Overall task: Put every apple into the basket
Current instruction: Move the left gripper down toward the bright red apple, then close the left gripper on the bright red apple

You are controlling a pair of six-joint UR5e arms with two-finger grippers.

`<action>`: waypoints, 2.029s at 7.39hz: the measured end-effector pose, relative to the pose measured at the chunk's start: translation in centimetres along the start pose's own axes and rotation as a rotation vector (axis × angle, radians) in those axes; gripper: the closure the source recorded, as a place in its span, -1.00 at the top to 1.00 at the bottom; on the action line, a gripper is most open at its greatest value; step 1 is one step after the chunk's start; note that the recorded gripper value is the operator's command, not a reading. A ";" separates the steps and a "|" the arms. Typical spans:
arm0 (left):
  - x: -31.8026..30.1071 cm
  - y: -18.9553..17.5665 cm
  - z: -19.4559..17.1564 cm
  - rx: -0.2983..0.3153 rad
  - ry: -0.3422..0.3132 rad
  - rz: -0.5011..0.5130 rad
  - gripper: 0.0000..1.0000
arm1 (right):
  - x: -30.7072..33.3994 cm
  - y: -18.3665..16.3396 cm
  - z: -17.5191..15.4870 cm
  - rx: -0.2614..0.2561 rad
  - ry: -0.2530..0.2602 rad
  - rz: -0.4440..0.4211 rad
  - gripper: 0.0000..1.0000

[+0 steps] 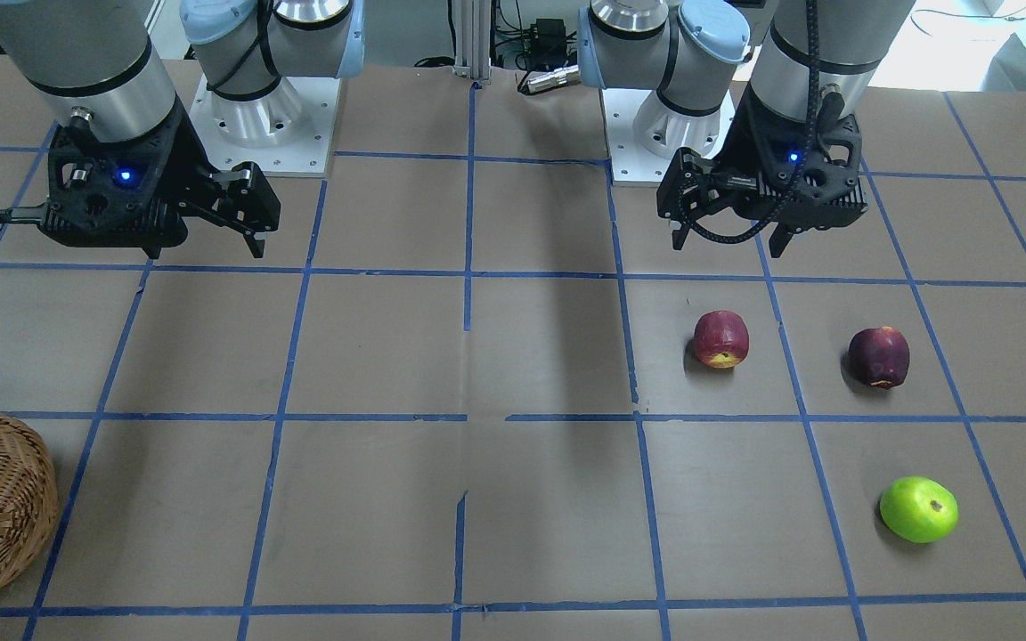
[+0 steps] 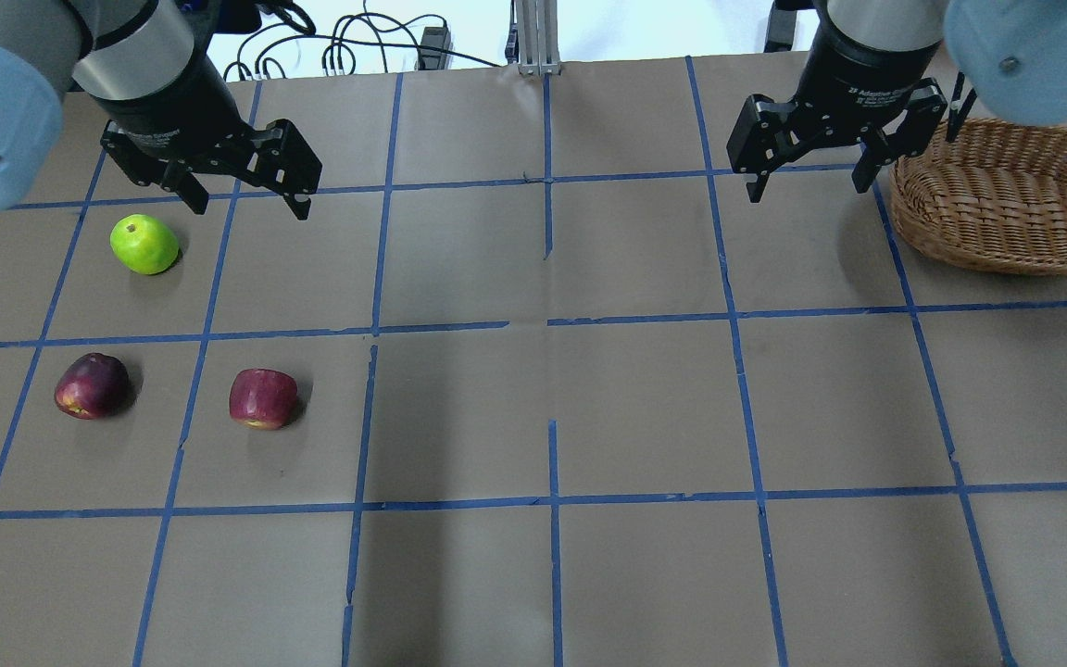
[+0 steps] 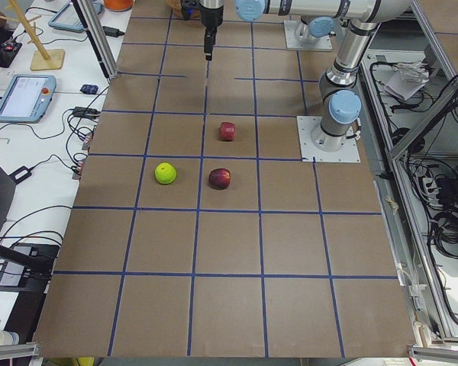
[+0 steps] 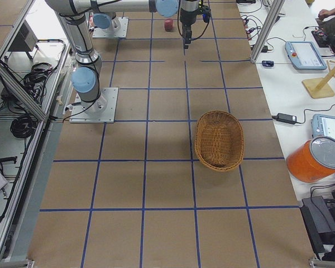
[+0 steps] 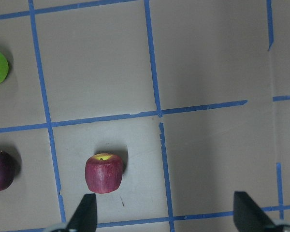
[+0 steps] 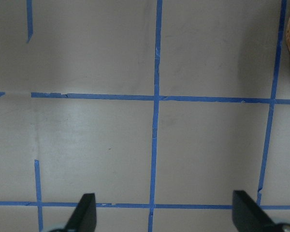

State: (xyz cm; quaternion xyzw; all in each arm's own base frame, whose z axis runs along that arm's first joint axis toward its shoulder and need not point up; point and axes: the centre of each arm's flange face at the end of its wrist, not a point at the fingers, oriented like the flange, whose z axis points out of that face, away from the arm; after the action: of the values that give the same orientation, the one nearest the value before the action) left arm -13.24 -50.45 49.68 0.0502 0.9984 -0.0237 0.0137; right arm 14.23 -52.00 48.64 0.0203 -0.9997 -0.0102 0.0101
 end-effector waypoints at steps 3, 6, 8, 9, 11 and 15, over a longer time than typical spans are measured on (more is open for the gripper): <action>0.0 0.2 0.3 -0.010 -0.001 0.000 1.00 | 0.1 0.0 0.0 0.001 0.000 0.000 1.00; -2.9 0.9 4.3 -0.082 0.006 -0.032 1.00 | 0.1 -0.1 0.1 -0.001 0.000 0.001 1.00; -7.5 2.4 11.2 -0.177 0.032 -0.022 1.00 | 0.1 -0.1 0.1 -0.001 -0.001 0.002 1.00; -8.9 2.9 15.0 -0.169 0.037 0.007 1.00 | 0.1 -0.1 0.1 -0.001 -0.002 0.002 1.00; -9.8 4.9 22.0 -0.155 0.041 0.027 1.00 | 0.1 -0.1 0.1 0.000 -0.002 0.002 1.00; -10.2 5.9 30.6 -0.180 0.039 0.034 0.97 | 0.1 -0.2 0.1 0.002 -0.003 0.001 1.00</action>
State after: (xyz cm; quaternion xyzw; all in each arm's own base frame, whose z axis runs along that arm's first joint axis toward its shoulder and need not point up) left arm -1.77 -47.07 19.15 0.0660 0.9955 0.0675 -0.0009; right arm 14.15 -52.17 48.50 0.0199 -0.9997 -0.0094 0.0084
